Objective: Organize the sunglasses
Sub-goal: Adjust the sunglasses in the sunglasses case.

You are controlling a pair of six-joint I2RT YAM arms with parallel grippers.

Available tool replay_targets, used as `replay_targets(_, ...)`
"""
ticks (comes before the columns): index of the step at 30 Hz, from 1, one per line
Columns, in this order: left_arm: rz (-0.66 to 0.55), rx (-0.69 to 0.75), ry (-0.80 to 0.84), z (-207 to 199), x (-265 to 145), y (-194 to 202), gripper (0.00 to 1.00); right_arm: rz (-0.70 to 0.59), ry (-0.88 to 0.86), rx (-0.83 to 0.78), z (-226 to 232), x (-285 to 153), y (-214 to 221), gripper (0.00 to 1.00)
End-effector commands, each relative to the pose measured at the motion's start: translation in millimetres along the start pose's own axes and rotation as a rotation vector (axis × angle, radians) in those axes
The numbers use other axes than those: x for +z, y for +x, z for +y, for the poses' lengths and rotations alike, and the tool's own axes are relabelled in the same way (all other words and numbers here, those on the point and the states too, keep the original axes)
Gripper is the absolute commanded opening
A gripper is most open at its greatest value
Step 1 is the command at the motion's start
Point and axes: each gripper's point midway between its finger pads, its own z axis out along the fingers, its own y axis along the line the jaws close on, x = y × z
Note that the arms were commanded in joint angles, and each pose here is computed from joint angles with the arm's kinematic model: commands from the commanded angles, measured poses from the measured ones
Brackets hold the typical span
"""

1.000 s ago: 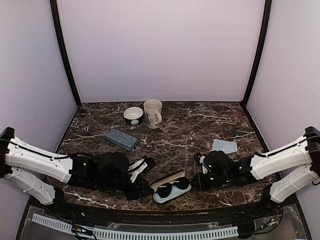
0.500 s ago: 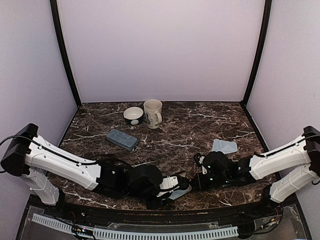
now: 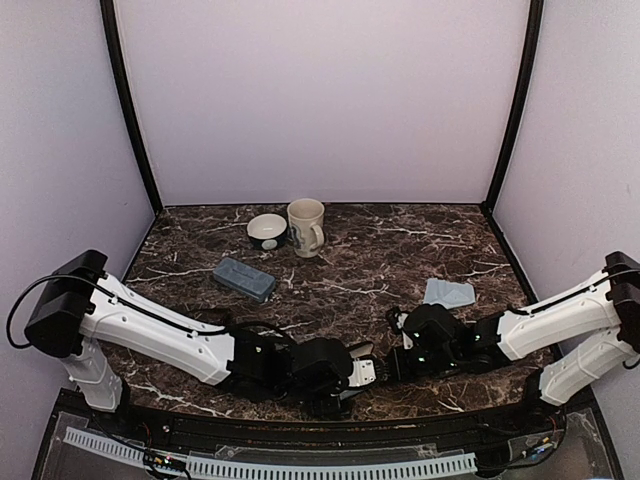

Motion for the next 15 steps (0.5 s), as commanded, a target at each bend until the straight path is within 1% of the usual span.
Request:
replay_targets(1,0.035,0.033,-0.060,6,0,1,0.74,0.004,-0.015,-0.019,9,3,-1,0.01)
replay_targets(9,0.082,0.068,-0.130,11,7,9,0.76,0.004,-0.018,-0.018,10,3,-1,0.01)
replay_targets(12,0.116,0.099,-0.183,14,9,13,0.76,0.008,-0.020,-0.019,10,4,0,0.01)
replay_targets(15,0.118,0.138,-0.225,12,10,12,0.77,0.011,-0.019,-0.019,9,5,1,0.01)
